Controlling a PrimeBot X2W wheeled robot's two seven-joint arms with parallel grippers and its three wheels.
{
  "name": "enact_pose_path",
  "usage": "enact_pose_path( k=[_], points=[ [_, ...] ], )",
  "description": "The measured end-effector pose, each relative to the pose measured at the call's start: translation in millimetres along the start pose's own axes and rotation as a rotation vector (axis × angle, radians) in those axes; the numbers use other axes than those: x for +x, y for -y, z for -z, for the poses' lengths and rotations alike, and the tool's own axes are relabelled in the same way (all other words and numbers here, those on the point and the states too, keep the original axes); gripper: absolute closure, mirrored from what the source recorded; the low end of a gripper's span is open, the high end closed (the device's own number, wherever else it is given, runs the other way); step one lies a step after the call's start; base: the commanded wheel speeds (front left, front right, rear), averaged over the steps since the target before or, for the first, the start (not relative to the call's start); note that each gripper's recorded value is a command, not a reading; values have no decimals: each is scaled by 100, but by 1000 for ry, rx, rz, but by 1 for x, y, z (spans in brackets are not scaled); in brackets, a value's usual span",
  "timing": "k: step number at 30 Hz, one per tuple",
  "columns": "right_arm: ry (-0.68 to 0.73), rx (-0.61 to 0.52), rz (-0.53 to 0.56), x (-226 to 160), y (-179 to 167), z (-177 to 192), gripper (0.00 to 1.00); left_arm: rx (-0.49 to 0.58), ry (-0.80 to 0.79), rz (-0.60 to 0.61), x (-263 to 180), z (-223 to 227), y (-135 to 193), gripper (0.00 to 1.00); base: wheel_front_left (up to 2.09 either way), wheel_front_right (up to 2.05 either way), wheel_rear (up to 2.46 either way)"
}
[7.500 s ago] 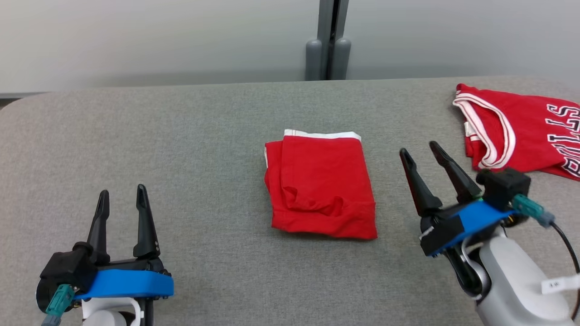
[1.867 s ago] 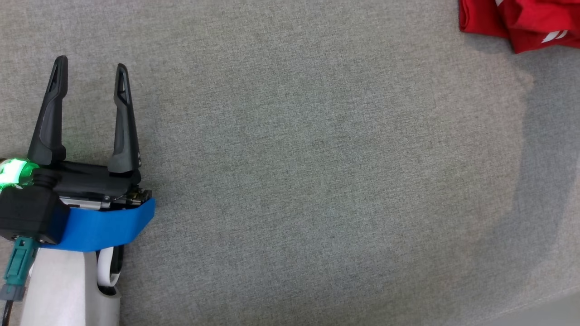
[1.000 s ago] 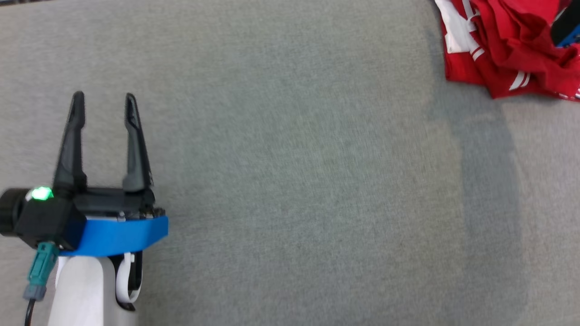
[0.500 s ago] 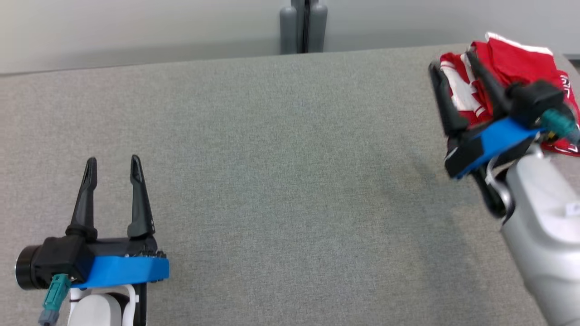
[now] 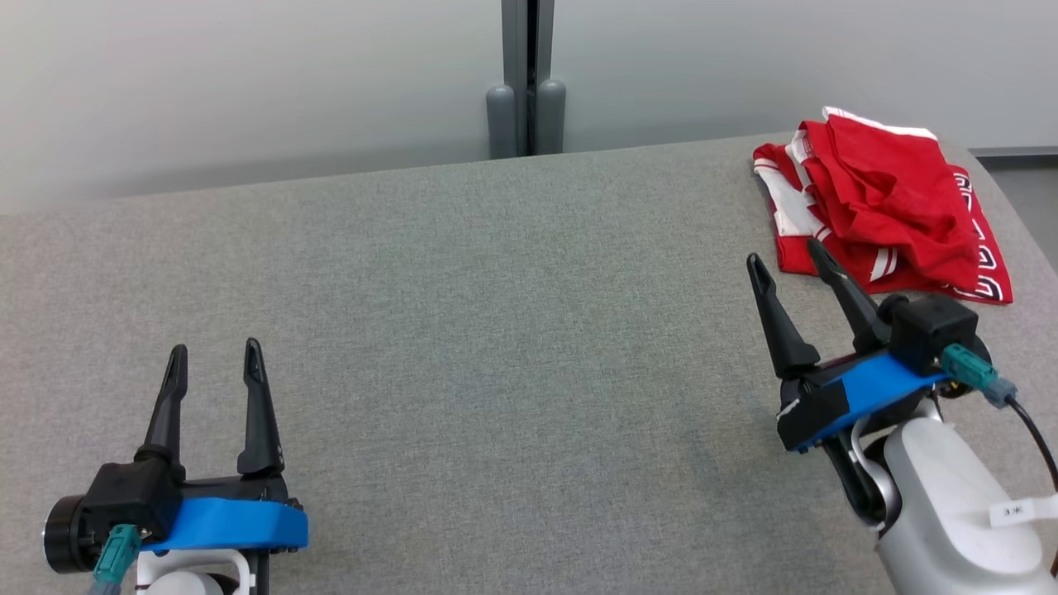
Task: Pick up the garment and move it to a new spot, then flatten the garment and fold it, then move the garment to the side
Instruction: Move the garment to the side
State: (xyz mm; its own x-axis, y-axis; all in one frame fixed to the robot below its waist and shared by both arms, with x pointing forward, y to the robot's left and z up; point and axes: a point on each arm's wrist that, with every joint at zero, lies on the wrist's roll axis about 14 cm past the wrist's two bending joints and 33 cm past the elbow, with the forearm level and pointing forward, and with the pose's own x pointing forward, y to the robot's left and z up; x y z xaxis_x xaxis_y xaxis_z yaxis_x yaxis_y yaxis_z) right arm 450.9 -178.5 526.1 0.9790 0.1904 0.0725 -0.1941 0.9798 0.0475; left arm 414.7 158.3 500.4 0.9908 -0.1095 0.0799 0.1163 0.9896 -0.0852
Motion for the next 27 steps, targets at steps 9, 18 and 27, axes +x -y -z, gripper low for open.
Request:
enact_pose_path(
  k=[9,18,27],
  points=[
    [13,26,28,-26,-6,2,0,-3,-16,-17,-14,1,-4,0,0,0,0],
    [43,29,37,-32,-13,-5,0,-12,-18,-14,-15,1,-1,0,0,0,0],
    [43,29,67,-43,-11,-2,0,-11,-11,-30,-19,-2,-3,0,0,0,0]
  ],
)
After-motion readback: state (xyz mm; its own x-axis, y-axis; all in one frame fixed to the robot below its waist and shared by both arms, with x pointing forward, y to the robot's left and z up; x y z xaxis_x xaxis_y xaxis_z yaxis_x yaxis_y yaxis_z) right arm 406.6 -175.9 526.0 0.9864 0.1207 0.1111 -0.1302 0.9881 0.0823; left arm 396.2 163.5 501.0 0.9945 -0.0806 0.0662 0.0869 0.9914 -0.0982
